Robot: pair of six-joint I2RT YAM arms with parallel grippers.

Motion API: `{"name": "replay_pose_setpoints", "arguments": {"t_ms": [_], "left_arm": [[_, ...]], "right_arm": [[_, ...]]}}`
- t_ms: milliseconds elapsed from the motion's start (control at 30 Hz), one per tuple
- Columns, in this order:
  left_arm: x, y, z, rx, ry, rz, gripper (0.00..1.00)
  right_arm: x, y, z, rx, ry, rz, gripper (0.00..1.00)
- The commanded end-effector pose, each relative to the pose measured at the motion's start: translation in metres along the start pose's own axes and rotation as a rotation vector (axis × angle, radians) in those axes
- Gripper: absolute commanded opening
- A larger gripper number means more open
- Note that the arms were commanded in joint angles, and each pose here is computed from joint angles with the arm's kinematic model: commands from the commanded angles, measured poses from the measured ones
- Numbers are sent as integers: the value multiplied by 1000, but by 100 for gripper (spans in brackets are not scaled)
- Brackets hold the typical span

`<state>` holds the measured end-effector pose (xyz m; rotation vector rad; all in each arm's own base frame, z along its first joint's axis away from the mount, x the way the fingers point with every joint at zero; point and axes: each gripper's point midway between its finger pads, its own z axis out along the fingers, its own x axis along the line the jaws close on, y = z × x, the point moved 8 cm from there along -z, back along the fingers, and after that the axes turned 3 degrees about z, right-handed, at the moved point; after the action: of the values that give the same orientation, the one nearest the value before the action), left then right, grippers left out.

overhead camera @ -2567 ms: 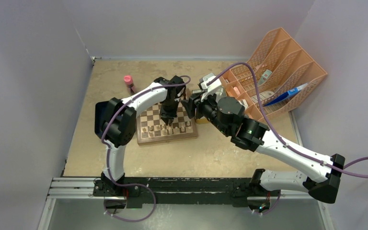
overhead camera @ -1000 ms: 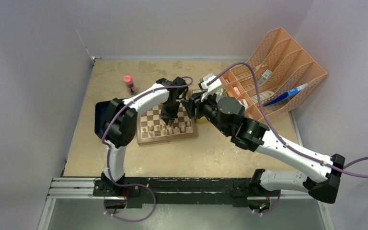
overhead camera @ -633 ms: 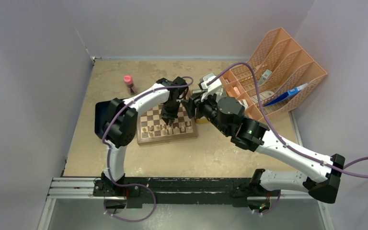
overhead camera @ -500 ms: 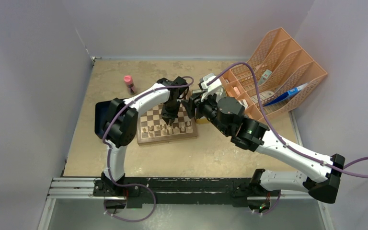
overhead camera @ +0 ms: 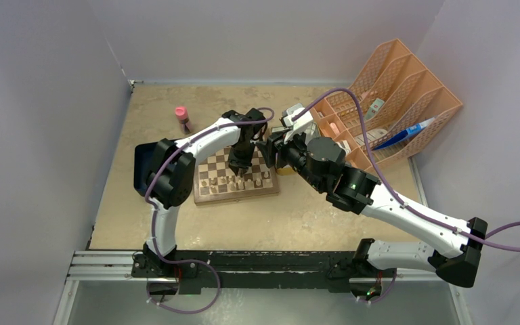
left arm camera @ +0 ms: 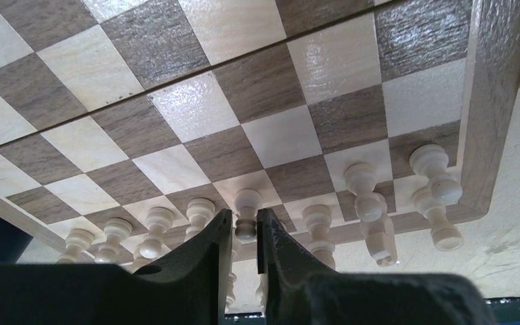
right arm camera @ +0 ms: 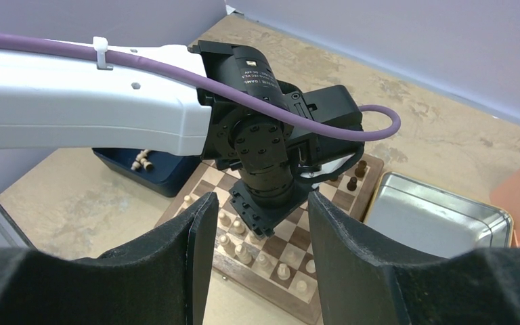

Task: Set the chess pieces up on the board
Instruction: Place the chess piece on the chessboard.

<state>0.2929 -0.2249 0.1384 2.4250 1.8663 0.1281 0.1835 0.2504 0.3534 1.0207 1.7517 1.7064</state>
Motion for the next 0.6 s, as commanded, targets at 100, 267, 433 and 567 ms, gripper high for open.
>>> {"name": "replay_pose_setpoints", "arguments": {"t_ms": [100,267,433,567], "left_arm": [[-3,17,-8,-84,13,10,26],[-6,30,-16,-109,31,-5,31],[-8,39,-34,-174,18,-70,33],[-2,52,-58,-248,-13,-166,33]], "right_arm": [[2,19,-5,-63,7,18,55],[2,21,-6,-68,11,17,55],[2,23,-8,-75,9,22,54],[1,22,-12,-73,2,54,55]]}}
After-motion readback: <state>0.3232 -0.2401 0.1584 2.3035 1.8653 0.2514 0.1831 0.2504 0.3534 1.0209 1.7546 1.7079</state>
